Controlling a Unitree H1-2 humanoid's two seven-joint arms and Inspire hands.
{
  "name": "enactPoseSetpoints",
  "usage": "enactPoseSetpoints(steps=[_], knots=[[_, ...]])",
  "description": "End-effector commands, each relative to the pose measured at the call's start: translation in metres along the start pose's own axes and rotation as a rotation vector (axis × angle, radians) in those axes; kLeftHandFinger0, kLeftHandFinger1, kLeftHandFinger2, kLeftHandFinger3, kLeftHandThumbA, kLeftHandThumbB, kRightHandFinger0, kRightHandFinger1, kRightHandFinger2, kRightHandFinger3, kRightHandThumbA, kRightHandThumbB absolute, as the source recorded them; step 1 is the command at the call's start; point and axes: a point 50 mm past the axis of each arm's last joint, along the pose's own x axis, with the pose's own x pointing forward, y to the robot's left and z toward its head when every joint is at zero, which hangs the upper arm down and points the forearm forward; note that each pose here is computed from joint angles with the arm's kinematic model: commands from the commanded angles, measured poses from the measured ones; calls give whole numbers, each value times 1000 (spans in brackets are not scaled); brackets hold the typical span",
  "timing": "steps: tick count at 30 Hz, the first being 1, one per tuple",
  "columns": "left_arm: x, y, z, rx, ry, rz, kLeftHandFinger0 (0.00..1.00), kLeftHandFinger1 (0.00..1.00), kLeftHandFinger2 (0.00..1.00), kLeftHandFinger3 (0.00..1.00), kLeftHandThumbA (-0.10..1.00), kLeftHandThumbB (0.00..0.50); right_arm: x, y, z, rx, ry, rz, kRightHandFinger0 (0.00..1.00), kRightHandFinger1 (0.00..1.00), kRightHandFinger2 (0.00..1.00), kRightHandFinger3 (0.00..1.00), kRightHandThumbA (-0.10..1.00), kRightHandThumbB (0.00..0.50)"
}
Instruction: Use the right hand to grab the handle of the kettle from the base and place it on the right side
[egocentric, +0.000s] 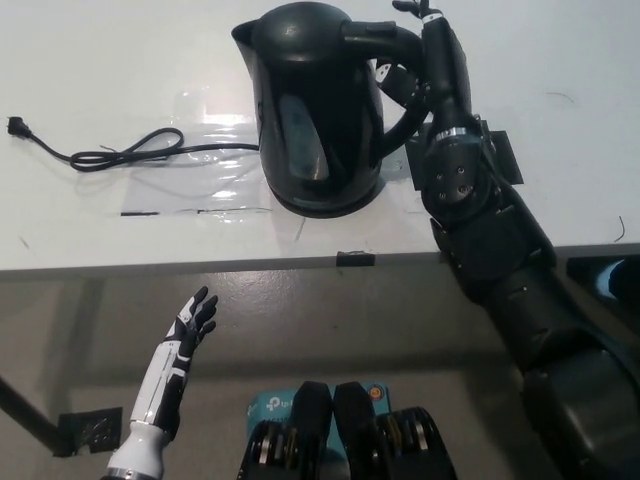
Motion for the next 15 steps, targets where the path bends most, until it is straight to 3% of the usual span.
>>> enactPoseSetpoints(steps=[1,9,15], knots=[[2,7,10,-6,-67,7,1000,1000,1000,1000,1000,500,23,-12,40,3,-159,-86,0,331,776,883,-100,159],[-7,7,8,1,-41,-3,1000,1000,1000,1000,1000,500,21,-12,41,38,-180,-168,0,299,739,838,-100,118],[-5,7,9,-14,-52,-5,1000,1000,1000,1000,1000,500,30,-27,54,137,-248,-263,0,276,720,738,-100,133]])
